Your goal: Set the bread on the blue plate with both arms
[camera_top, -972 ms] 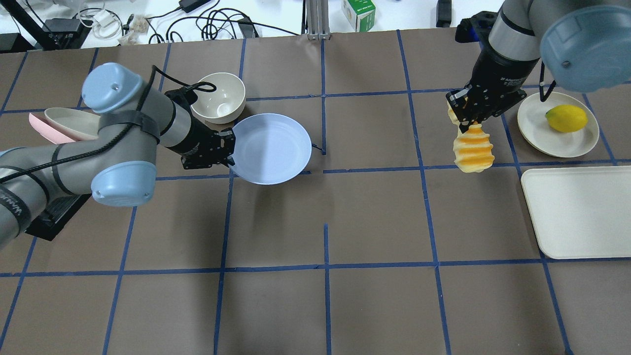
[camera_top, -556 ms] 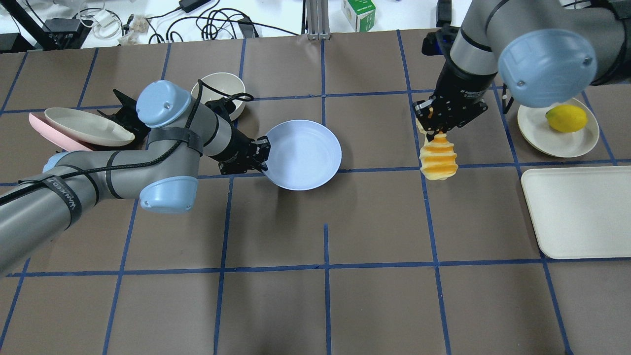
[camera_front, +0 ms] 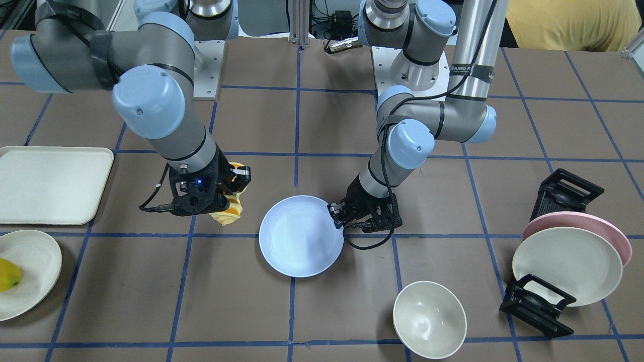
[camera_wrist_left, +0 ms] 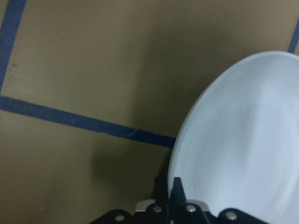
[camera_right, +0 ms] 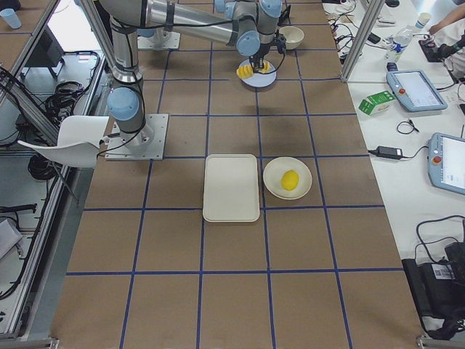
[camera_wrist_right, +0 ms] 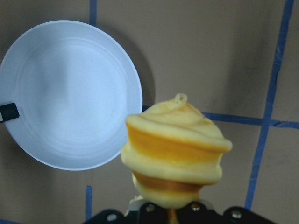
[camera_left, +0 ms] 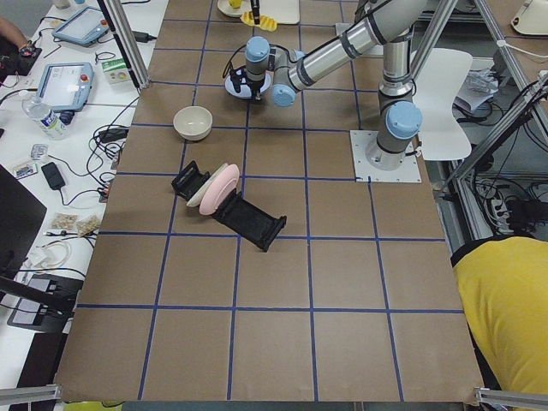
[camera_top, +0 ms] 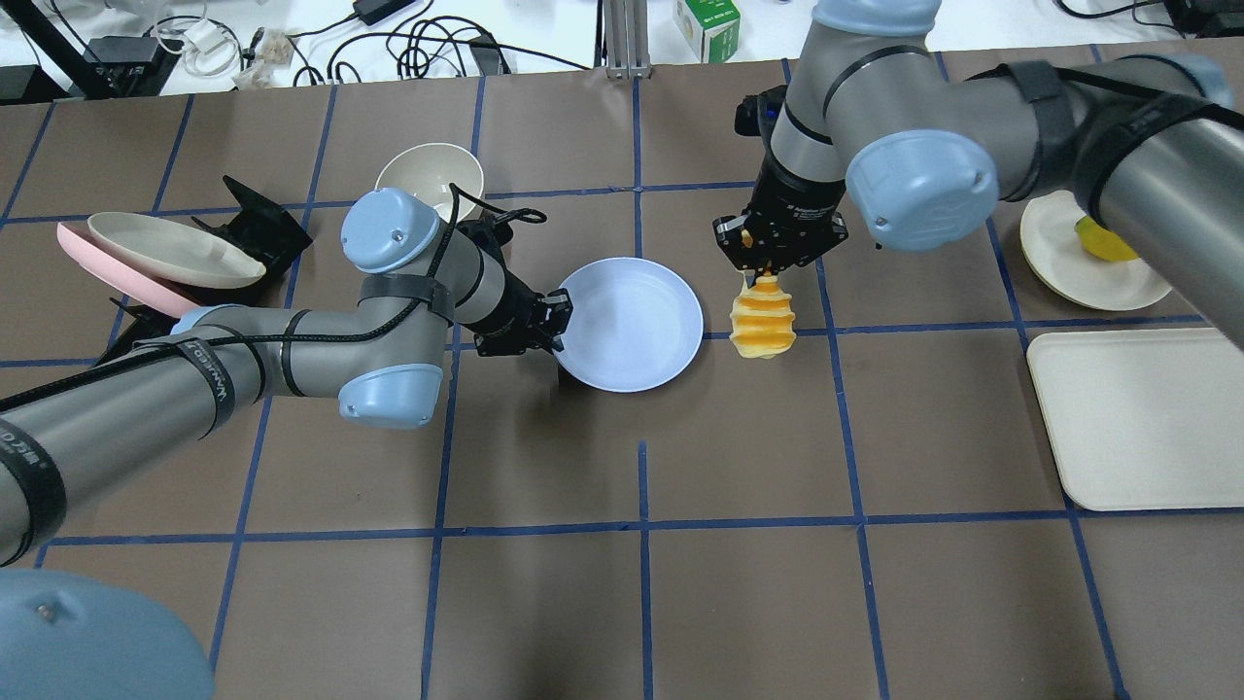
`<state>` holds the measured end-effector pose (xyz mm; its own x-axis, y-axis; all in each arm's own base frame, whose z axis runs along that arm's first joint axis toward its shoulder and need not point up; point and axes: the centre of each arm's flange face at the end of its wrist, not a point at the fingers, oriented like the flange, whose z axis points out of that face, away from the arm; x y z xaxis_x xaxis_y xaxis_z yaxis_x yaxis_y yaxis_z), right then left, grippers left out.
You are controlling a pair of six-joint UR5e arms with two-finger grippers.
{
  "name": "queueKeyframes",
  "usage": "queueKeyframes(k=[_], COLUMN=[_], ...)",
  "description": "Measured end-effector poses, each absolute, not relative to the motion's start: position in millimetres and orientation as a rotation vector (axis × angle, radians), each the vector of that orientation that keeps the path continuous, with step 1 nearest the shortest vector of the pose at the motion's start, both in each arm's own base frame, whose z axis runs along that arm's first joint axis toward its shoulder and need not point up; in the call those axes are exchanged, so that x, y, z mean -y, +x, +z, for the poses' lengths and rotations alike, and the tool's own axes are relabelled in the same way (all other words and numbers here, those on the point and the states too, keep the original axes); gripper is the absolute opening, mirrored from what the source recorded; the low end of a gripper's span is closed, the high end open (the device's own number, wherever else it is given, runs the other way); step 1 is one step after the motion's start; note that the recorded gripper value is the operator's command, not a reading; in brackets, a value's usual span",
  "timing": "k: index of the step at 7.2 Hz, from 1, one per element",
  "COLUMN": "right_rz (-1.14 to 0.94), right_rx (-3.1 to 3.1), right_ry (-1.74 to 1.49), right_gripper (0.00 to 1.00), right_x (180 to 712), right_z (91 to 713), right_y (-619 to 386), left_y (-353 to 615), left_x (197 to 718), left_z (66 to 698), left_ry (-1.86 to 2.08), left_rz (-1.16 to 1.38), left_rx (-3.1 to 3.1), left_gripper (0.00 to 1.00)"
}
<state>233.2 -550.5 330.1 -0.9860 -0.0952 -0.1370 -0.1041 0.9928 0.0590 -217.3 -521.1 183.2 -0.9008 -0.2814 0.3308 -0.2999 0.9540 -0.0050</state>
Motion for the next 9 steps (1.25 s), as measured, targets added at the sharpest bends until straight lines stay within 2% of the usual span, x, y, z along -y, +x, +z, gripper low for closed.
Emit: queueKeyframes(k=[1, 5, 8, 9], right_rz=[0.078, 0.088, 0.087, 0.082], right_rx=[-2.997, -2.954, -2.934, -2.916], right_ry=[-0.142, -0.090, 0.054, 0.108], right_gripper=[0.02, 0.03, 0.05, 0.18], right_x=[552.3, 557.1, 575.8, 579.0], right_z=[317.1, 284.7, 255.7, 249.6], right_y=[257.5, 286.9, 298.7, 303.3], left_y=[-218.9, -220.9, -216.3, -214.8], left_x=[524.5, 540.9, 551.8, 549.3], left_z=[180.6, 212.1, 307.7, 349.3], left_ry=[0.423, 0.488, 0.528, 0.521], left_rz=[0.098, 0.154, 0.039, 0.025], left_rx=[2.772, 2.749, 2.823, 2.854], left_gripper=[0.99, 1.00, 1.00, 1.00])
